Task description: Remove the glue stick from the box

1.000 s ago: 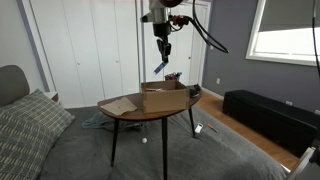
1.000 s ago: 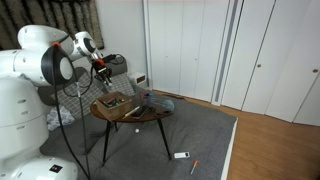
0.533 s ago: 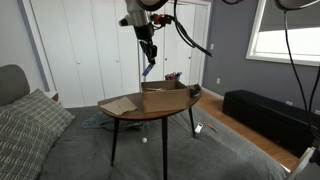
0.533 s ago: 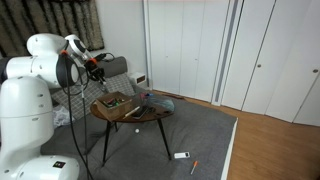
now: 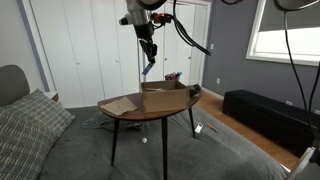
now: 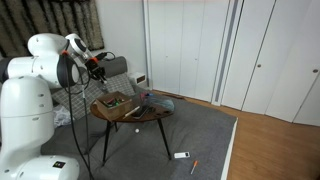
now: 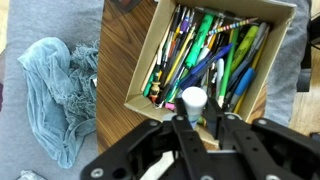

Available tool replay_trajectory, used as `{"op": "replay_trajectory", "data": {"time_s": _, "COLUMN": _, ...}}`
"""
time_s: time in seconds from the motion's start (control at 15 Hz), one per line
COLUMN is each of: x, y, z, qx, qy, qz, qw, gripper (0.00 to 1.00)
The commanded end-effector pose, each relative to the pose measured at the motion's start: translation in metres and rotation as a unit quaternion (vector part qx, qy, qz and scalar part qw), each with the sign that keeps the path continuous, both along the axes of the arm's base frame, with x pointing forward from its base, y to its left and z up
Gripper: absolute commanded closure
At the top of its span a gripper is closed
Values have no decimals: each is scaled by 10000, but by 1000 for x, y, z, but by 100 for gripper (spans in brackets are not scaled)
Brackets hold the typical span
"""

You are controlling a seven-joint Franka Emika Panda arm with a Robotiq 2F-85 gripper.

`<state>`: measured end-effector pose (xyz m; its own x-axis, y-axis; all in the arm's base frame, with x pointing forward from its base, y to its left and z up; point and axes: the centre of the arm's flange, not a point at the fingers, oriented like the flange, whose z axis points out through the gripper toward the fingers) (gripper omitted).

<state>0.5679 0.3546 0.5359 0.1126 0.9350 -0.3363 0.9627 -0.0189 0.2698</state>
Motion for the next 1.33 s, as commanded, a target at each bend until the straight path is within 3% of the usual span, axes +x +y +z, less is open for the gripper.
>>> {"op": "replay_trajectory", "data": {"time_s": 0.0, "x": 21, "y": 36, "z": 19, "qx": -569, "qy": 8, "qz": 746, "qw": 9956, "gripper": 94}}
{"op": "replay_trajectory", "data": {"time_s": 0.2, "x": 30, "y": 68, "z": 18, "qx": -1077, "qy": 97, "qz": 1322, "qw": 9853, "gripper": 94}}
{"op": "replay_trajectory", "data": {"time_s": 0.4, "x": 36, "y": 99, "z": 4, "qx": -1662, "qy": 162, "qz": 1840, "qw": 9686, "gripper": 94}}
{"op": "replay_trajectory", "data": {"time_s": 0.67, "x": 44, "y": 129, "z": -23, "qx": -2446, "qy": 119, "qz": 2553, "qw": 9353, "gripper": 94}}
{"op": "replay_trajectory", "data": {"time_s": 1.07, "x": 60, "y": 145, "z": -61, "qx": -3666, "qy": -30, "qz": 3196, "qw": 8738, "gripper": 94}}
{"op": "replay_trajectory", "data": {"time_s": 1.27, "x": 66, "y": 150, "z": -79, "qx": -3934, "qy": -47, "qz": 3177, "qw": 8627, "gripper": 94}}
